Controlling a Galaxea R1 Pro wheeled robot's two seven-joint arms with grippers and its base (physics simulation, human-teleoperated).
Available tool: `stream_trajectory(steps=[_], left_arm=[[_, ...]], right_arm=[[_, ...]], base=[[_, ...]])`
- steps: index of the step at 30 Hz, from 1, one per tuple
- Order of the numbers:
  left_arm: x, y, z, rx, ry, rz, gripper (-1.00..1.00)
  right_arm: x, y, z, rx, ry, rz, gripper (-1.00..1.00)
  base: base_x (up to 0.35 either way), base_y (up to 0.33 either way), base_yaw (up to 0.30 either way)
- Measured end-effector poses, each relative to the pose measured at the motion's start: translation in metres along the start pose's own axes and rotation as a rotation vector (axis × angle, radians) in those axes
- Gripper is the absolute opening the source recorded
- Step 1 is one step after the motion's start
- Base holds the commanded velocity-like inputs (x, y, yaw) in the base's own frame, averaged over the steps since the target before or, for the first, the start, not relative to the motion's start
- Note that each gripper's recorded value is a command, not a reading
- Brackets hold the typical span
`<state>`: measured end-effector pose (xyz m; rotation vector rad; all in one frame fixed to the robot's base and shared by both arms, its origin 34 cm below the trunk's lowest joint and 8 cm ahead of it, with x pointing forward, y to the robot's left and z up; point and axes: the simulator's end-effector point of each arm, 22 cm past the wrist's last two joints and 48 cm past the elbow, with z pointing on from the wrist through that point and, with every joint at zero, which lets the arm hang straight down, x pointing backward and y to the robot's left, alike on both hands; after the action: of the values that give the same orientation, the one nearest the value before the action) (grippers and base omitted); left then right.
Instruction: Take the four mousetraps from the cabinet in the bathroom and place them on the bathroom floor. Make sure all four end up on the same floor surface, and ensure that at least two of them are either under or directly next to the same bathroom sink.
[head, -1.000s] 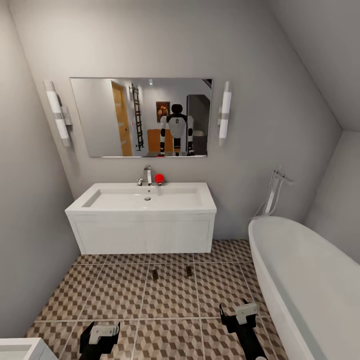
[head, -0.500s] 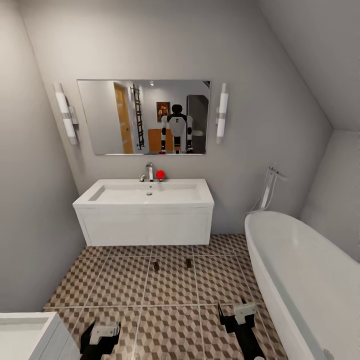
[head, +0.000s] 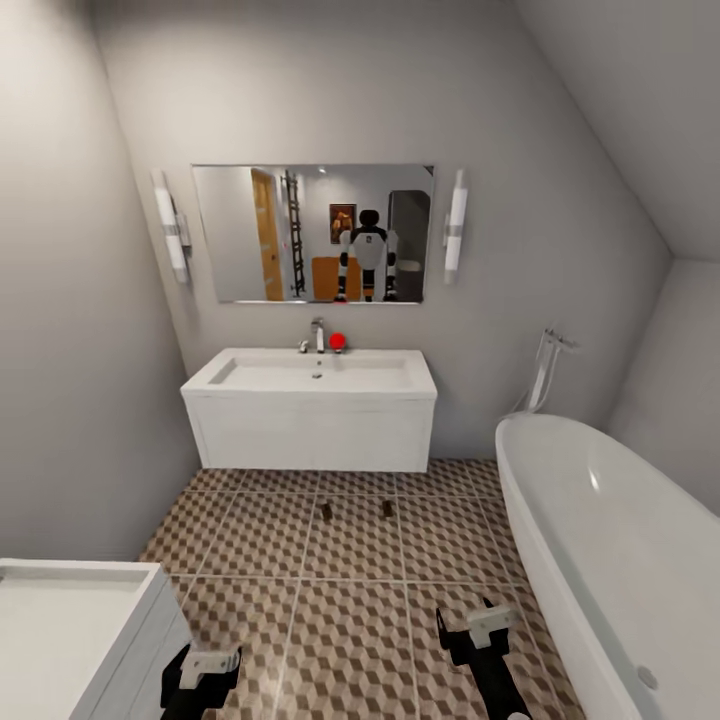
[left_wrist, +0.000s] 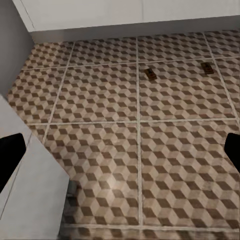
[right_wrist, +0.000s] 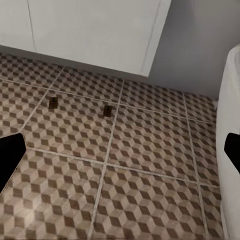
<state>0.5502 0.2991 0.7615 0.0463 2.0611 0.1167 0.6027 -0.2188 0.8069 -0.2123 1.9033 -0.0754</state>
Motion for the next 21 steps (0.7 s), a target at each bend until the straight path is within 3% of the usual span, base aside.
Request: stream_trajectory(steps=[8,21], left_arm=[[-0.0001,0.0,-0.0002,0.0,0.0,0.0,1.0],[-0.0002,0.0,-0.0004,0.0,-0.001,0.0,1.0]], right_arm=[[-0.0002,-0.0001,-0.0002,0.001,0.0,0.0,1.0],[-0.0002,-0.0002,-0.0005,0.001,0.0,0.0,1.0]], base=[[-0.264,0.0,0.28],[-0.034,0.0,0.284]])
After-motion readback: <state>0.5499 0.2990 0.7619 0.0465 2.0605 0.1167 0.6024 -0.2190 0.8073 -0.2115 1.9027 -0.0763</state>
